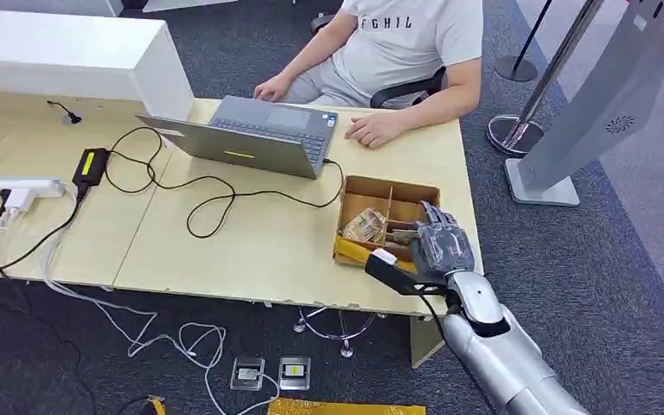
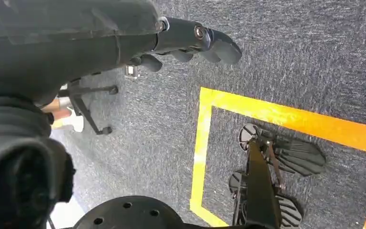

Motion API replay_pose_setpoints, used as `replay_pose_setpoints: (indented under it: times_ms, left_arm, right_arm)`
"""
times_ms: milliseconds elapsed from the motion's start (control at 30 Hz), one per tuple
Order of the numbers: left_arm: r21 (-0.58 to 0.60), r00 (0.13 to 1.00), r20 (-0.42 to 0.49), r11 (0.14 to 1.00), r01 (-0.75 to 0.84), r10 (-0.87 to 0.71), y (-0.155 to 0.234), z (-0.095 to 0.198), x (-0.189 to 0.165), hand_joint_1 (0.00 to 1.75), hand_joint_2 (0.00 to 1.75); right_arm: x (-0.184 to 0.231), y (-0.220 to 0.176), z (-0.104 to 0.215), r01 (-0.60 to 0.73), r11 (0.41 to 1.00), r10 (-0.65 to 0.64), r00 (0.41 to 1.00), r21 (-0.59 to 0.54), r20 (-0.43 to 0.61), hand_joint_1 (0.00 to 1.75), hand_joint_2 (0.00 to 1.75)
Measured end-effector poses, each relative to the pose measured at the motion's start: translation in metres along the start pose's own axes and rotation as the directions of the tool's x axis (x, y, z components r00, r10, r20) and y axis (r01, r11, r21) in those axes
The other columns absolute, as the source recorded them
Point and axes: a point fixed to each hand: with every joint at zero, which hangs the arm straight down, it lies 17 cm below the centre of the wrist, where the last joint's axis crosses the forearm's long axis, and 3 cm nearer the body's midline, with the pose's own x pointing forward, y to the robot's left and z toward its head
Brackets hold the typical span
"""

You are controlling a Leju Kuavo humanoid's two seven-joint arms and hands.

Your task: Pass the card to the sensor for recognition and then transmit it.

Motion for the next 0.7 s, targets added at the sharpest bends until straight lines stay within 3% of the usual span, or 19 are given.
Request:
replay_pose_setpoints:
  times_ms: [700]
  left_arm:
    - [0.001,1.0,-0.001,1.0,0.007,-0.007,0.0,0.0,-0.0003,0.0,0.0]
  right_arm:
    - [-0.0006,0.0019,-0.0002,0.028,0.999,-0.028,1.0,0.017,0.004,1.75,1.75]
